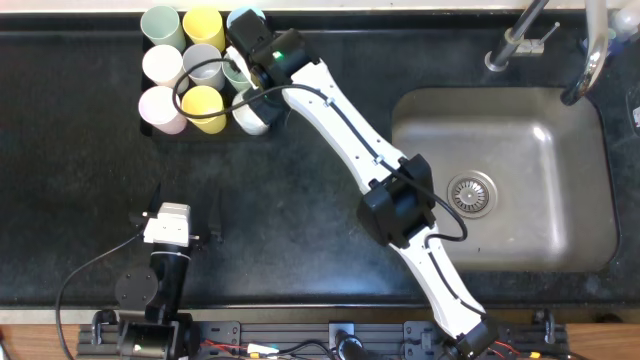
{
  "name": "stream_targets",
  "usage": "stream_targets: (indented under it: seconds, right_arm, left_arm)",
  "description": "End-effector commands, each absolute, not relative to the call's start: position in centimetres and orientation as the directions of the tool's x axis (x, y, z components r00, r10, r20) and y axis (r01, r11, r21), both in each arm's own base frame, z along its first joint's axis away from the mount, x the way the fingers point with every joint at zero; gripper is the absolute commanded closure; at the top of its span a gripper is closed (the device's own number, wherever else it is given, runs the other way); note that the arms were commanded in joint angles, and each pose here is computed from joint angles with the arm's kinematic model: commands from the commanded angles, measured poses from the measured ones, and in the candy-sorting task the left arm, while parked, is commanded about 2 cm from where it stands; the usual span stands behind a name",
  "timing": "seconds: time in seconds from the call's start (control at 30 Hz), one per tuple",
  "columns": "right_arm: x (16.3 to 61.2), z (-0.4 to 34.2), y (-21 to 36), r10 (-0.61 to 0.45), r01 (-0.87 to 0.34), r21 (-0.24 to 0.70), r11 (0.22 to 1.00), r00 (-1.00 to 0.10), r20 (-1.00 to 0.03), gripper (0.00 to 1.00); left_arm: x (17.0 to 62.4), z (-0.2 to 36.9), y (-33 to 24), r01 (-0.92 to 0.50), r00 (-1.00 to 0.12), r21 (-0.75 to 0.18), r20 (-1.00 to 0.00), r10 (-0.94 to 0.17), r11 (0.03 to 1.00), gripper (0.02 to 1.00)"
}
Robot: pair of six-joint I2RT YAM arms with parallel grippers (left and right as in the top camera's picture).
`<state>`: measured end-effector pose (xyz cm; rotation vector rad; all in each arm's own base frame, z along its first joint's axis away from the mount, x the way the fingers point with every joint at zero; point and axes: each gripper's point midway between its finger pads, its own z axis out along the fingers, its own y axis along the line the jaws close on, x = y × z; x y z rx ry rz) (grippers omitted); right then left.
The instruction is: Store Cups
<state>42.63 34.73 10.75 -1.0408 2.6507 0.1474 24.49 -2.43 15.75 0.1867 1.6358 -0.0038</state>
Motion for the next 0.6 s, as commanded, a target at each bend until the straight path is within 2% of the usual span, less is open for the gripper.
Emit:
stream_targets:
  seconds: [0.03,0.1,0.13,0.2,0.3,0.43,0.6]
  right_arm:
    - [43.3,11.2,34.7,-0.638,-0.671,-0.011,0.741,-0.699,-0.324,0.503]
    - [43.4,11.2,34.6,-0.637,-0.67,-0.015,0.743,-0.699,-0.324,0.417]
    - [43.4,11.2,34.5,-0.636,-0.669,-0.015,0.743,-0.7,-0.324,0.332]
    - [43.6,11.2,34.4,-0.634,-0.666,-0.016,0.746,-0.702,-0.325,0.014]
    - [43.9,11.3,34.1,-0.628,-0.66,-0.02,0.751,-0.705,-0.329,0.003]
    - [45.5,12.1,33.2,-0.594,-0.613,-0.076,0.787,-0.718,-0.363,0.003]
    - [47.9,15.7,32.0,-0.526,-0.545,-0.104,0.832,-0.715,-0.459,0.003]
  left_arm:
    - [24.4,15.7,-2.7,0.134,-0.056,0.129,-0.989,0.137,0.983,0.02]
    - [24.4,15.7,-2.7,0.134,-0.056,0.128,-0.989,0.137,0.983,0.02]
    - [24.4,15.7,-2.7,0.134,-0.056,0.128,-0.989,0.137,0.983,0.02]
    - [24.4,15.7,-2.7,0.134,-0.056,0.128,-0.989,0.137,0.983,0.02]
    - [24.4,15.7,-2.7,0.134,-0.056,0.129,-0.989,0.137,0.983,0.02]
    - [24.4,15.7,-2.7,0.134,-0.056,0.129,-0.989,0.137,0.983,0.02]
    - [24.4,15.7,-2.7,0.134,-0.056,0.129,-0.989,0.137,0.983,0.02]
